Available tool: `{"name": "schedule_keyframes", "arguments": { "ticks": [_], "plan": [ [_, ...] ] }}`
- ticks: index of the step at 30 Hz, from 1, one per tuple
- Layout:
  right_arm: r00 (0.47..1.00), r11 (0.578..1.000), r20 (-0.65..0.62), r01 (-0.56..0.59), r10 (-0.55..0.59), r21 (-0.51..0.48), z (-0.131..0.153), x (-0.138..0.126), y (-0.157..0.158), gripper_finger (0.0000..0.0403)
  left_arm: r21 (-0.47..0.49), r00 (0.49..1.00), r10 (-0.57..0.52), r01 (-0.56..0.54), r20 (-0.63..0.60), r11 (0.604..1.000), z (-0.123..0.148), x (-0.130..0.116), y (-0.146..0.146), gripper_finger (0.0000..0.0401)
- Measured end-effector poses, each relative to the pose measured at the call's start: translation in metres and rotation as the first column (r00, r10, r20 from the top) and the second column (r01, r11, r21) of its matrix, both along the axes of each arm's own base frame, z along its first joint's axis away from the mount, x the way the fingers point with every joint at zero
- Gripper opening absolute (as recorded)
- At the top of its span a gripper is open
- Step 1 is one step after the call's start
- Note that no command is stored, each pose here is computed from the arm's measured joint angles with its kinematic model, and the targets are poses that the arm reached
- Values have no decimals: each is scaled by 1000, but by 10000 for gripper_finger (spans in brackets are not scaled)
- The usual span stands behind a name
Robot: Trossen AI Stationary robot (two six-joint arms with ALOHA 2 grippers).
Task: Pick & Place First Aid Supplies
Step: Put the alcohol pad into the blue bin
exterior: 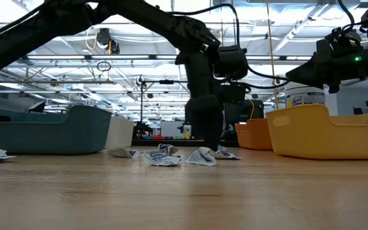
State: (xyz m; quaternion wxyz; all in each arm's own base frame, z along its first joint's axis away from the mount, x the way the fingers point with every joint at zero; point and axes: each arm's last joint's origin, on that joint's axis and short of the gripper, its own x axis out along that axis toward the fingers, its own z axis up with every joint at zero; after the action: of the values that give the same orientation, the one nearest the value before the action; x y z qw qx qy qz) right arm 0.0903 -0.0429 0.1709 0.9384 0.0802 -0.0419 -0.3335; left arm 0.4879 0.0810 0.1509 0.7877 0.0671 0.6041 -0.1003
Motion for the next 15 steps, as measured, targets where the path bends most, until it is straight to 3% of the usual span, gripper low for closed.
{"name": "schedule_keyframes", "arguments": {
  "ticks": [4,15],
  "plan": [
    [1000,1000,0,0,0,0,0,0,0,116,24,999,-31,31,9,999,1,0,0,252],
    [1000,1000,0,0,0,0,0,0,0,116,-67,1000,-23,23,4,997,-4,-2,-1,49]
  ]
}}
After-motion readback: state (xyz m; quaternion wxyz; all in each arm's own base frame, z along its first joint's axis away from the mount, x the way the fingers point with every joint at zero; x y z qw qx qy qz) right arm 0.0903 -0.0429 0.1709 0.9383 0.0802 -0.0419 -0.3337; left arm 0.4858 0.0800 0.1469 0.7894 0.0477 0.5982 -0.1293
